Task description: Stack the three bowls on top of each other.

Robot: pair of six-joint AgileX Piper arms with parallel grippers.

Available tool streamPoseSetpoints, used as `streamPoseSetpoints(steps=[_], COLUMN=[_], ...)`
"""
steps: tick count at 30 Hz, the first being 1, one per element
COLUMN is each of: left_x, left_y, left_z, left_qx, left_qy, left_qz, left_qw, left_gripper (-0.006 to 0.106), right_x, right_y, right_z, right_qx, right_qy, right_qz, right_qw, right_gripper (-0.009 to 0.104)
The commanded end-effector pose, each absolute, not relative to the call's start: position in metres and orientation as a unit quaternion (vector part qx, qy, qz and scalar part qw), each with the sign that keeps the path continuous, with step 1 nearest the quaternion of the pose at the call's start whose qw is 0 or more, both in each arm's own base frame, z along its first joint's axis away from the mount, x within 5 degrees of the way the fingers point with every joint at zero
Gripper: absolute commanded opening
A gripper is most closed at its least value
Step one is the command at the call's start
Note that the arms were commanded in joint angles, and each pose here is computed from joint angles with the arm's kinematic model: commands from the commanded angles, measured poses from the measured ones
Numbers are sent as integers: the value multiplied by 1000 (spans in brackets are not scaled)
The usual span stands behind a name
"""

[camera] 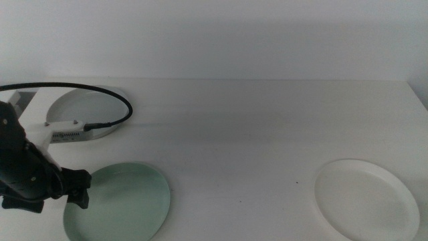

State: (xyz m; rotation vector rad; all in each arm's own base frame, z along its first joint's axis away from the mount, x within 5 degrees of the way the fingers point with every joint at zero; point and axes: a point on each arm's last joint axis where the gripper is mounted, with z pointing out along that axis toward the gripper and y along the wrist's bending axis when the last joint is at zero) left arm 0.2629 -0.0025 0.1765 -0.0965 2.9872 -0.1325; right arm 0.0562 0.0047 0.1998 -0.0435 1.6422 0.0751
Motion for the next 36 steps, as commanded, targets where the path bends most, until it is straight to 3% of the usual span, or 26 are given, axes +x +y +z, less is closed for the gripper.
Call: streamPoseSetpoints(steps=[1, 8, 13, 16, 19, 22, 23, 26, 30, 36], left_x=[268, 275, 276, 275, 273, 272, 273, 274, 287, 329], left_y=[-1, -3, -5, -5, -6, -6, -6, -7, -23, -74], left_z=[167, 144, 136, 136, 136, 142, 147, 182, 252, 298], left_qx=[-37, -39, -29, -29, -33, -32, -28, -10, -3, 59], left_qy=[995, 995, 996, 996, 996, 996, 996, 995, 985, 981], left_qz=[-50, -64, -73, -74, -78, -80, -79, -79, -94, -111], left_qw=[77, 58, 45, 40, 29, 32, 37, 57, 144, 149], left_gripper=[94, 94, 85, 68, 39, 4, -2, -2, -2, -2], right_x=[56, 56, 56, 56, 56, 56, 56, 56, 56, 56], right_y=[4, 4, 4, 4, 4, 4, 4, 4, 4, 4], right_z=[200, 200, 200, 200, 200, 200, 200, 200, 200, 200], right_qx=[-21, -21, -21, -21, -21, -21, -21, -21, -21, -21], right_qy=[729, 729, 729, 729, 729, 729, 729, 729, 729, 729], right_qz=[29, 29, 29, 29, 29, 29, 29, 29, 29, 29], right_qw=[684, 684, 684, 684, 684, 684, 684, 684, 684, 684], right_gripper=[93, 93, 93, 93, 93, 93, 93, 93, 93, 93])
